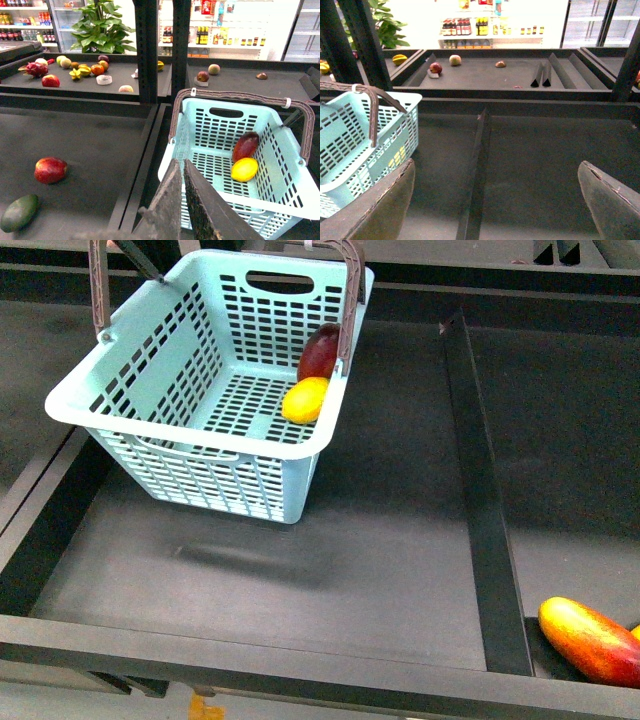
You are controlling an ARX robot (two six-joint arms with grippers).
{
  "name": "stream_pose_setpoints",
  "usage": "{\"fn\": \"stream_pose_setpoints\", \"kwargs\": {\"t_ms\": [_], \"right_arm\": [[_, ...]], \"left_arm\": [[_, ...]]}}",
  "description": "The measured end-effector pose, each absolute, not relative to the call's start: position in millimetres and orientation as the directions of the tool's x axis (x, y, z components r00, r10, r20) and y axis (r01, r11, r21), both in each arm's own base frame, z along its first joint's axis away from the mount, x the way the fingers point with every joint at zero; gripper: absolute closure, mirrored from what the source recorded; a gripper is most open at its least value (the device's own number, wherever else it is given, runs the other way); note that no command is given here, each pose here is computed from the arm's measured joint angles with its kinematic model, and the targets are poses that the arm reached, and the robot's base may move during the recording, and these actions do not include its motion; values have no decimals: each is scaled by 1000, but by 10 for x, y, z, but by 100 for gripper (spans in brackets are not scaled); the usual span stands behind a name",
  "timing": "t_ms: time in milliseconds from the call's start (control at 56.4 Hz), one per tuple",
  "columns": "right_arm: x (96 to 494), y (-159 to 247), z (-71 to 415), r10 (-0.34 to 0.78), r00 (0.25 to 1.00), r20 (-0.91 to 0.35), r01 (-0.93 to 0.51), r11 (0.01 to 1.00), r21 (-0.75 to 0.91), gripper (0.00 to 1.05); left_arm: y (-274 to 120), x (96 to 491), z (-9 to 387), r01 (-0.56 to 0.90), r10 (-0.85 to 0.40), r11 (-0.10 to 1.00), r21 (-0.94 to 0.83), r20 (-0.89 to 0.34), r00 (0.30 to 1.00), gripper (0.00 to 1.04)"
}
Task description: Pick lemon and mango into basket
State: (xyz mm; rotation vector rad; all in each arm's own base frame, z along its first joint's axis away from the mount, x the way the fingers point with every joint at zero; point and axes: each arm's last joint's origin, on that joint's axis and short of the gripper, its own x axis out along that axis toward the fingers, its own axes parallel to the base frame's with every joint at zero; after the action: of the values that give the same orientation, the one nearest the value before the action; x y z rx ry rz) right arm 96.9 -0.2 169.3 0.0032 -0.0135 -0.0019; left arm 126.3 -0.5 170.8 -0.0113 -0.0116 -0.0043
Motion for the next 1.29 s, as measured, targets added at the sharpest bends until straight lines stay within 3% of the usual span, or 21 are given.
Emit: {"fn": "stream_pose_setpoints", "kwargs": {"t_ms": [1294], "right_arm": [[969, -2, 1693, -2, 1000, 14, 2, 1000, 3, 9]], "left_arm": [[-4, 971, 1686, 4, -3, 1000, -11, 12, 1000, 101]]}}
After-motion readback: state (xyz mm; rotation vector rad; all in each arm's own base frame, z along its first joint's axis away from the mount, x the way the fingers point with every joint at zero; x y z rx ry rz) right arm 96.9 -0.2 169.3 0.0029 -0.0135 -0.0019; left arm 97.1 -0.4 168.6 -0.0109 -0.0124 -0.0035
